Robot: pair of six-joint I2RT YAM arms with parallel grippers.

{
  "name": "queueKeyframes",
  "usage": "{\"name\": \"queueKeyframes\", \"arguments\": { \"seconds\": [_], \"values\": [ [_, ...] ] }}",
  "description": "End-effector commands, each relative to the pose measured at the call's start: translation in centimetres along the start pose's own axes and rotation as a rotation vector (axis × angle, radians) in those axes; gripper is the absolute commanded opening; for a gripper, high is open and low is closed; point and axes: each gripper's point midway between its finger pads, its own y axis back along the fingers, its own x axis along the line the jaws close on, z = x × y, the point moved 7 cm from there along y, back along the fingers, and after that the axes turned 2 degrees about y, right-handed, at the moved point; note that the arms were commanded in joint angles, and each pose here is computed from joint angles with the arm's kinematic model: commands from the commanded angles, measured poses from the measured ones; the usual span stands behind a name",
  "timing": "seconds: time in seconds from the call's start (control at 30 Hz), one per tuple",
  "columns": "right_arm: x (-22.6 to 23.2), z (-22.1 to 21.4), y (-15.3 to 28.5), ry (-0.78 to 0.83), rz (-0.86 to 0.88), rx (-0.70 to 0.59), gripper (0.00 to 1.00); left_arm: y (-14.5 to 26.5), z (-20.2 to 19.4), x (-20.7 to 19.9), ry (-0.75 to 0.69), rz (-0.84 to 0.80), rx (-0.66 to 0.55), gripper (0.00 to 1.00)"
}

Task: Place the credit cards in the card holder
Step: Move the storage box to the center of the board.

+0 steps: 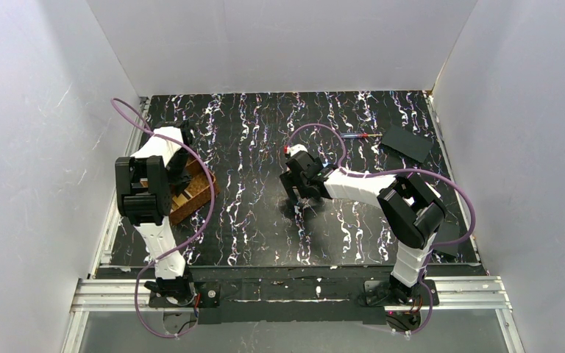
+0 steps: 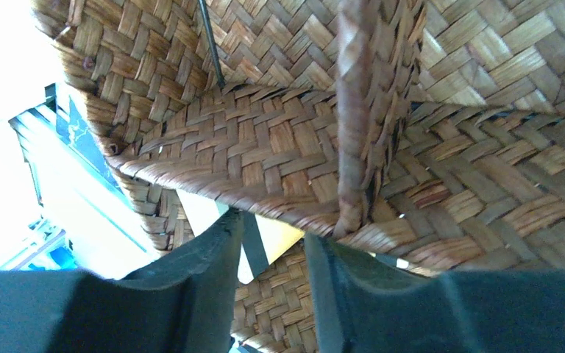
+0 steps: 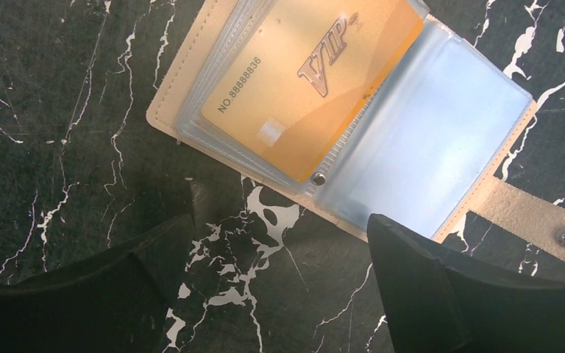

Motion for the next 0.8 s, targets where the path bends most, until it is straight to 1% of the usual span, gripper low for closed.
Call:
{"name": "queueKeyframes", "arguments": {
  "seconds": [0.0, 0.03, 0.1, 0.23, 0.37, 0.53, 0.63, 0.73, 0.77],
  "values": [
    [0.9, -1.6, -0.4, 0.045, 0.024, 0.06, 0.98, 1.8, -0.5, 1.9, 0.016, -0.004, -0.045, 0.39],
    [0.9, -1.6, -0.4, 0.046, 0.024, 0.06, 0.98, 2.0, -0.5, 2.1, 0.017, 0.004, -0.049, 0.43],
    [0.9, -1.6, -0.4, 0.046, 0.025, 0.061, 0.98, 2.1, -0.5, 2.6, 0.018, 0.031, -0.058, 0.47],
    [0.9, -1.6, -0.4, 0.049, 0.026, 0.062, 0.98, 1.8, -0.8, 3.1, 0.006, 0.094, -0.042, 0.47],
    [0.9, -1.5, -0.3, 0.048, 0.027, 0.059, 0.98, 1.0, -1.0, 2.7, -0.023, 0.126, 0.009, 0.43],
    [0.9, -1.5, -0.3, 0.047, 0.025, 0.056, 0.98, 0.3, -1.0, 2.2, -0.034, 0.139, 0.021, 0.36],
    [0.9, -1.5, -0.3, 0.047, 0.025, 0.056, 0.98, -0.4, -0.9, 1.7, -0.045, 0.146, 0.039, 0.34],
    [0.9, -1.5, -0.3, 0.047, 0.024, 0.056, 0.98, -0.6, -0.7, 1.4, -0.046, 0.136, 0.036, 0.26],
    [0.9, -1.5, -0.3, 0.047, 0.024, 0.056, 0.98, -0.5, -0.6, 1.4, -0.045, 0.131, 0.031, 0.25]
  ]
}}
